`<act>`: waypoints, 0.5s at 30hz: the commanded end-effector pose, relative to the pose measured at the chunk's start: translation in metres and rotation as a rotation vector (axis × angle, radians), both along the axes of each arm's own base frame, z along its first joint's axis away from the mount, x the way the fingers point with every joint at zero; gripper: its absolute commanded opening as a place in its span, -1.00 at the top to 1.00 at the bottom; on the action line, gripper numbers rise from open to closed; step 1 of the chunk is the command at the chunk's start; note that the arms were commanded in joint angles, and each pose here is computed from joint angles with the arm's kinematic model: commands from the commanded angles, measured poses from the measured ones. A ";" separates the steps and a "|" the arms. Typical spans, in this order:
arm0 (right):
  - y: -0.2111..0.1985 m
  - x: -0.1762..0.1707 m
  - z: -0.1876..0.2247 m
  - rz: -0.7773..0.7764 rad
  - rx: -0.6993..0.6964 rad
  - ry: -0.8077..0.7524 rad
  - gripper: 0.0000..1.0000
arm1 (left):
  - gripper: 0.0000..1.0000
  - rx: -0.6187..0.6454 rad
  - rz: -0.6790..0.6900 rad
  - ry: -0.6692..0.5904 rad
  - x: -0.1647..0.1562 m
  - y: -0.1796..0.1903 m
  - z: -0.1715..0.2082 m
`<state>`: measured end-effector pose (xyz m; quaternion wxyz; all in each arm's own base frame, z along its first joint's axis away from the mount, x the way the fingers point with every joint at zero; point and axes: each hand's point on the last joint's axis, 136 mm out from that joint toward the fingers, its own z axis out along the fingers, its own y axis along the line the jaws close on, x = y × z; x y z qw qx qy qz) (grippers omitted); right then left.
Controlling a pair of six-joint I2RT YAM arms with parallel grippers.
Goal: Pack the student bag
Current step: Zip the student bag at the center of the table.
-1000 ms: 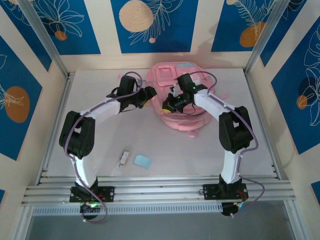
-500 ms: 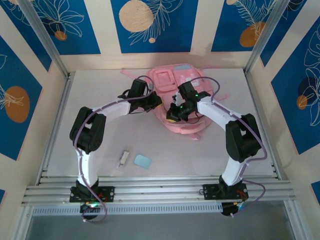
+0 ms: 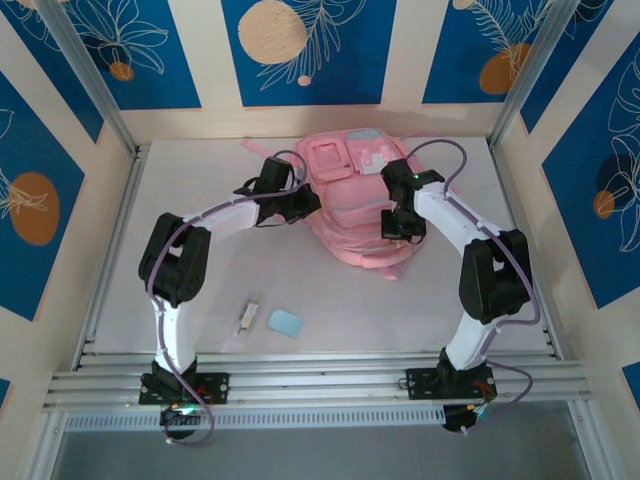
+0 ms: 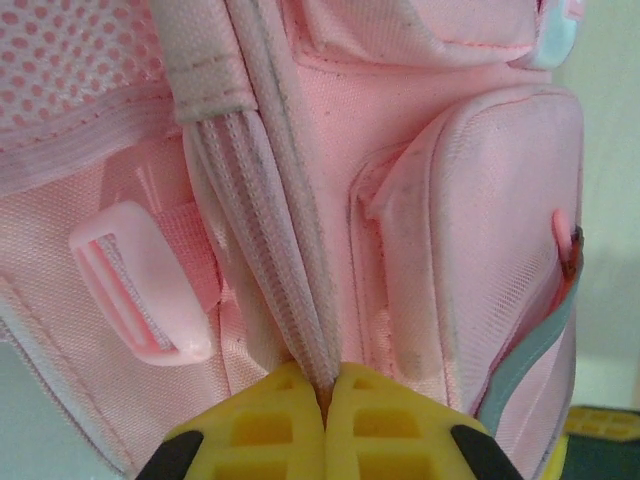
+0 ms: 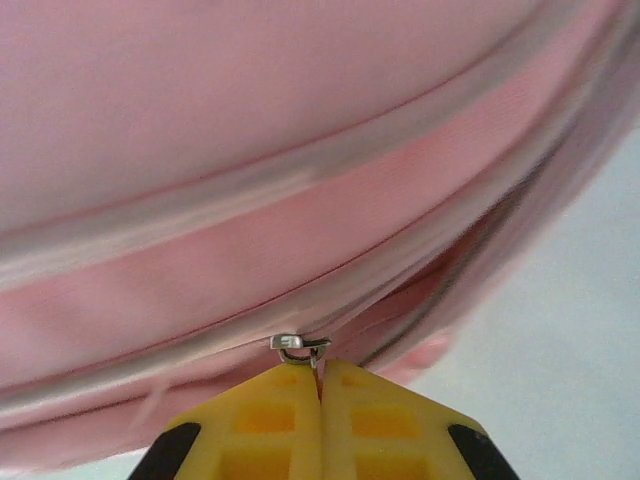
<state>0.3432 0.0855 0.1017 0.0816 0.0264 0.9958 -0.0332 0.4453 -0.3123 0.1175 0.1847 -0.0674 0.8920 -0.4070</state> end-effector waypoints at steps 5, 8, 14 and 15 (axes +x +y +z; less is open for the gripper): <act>0.031 0.015 0.009 0.074 0.149 -0.016 1.00 | 1.00 0.067 0.171 -0.160 0.063 0.054 0.046; 0.078 0.024 0.018 0.100 0.357 -0.052 1.00 | 0.40 0.083 0.204 -0.155 0.069 0.065 0.054; 0.134 0.049 0.044 0.111 0.615 -0.111 1.00 | -1.00 0.131 0.191 -0.122 0.050 0.077 0.065; 0.141 0.053 0.049 0.114 0.649 -0.115 1.00 | -1.00 0.131 0.194 -0.112 0.044 0.079 0.064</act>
